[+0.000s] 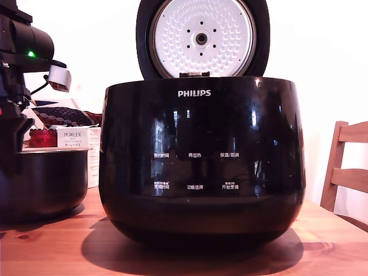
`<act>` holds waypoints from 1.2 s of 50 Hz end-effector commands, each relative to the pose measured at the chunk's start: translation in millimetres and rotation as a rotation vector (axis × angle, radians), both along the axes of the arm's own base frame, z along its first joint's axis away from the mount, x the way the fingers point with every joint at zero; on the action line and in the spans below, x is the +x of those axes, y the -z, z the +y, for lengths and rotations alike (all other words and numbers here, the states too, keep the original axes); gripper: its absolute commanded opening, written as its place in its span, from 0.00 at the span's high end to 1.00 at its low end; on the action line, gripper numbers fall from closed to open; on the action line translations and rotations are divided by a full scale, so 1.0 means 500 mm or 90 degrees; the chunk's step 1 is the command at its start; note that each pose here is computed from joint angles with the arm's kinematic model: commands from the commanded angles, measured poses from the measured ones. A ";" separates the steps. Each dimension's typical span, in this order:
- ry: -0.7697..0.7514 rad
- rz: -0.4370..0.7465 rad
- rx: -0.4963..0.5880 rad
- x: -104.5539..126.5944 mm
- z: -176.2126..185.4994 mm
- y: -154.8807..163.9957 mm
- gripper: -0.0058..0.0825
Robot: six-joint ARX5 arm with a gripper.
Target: Pick up the metallic pot next to the rice cooker
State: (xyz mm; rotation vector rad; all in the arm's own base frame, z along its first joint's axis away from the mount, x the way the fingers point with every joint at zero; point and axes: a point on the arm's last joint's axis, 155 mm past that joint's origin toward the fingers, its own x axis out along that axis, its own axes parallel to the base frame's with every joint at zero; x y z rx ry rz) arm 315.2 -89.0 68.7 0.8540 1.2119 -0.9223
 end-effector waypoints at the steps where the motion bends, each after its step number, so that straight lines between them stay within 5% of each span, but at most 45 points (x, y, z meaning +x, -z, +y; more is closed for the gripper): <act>1: 0.004 0.004 -0.001 0.005 -0.001 0.008 0.96; 32: 0.010 0.003 0.055 -0.005 0.020 0.004 0.96; 60: 0.034 -0.090 0.100 -0.025 0.025 -0.097 0.96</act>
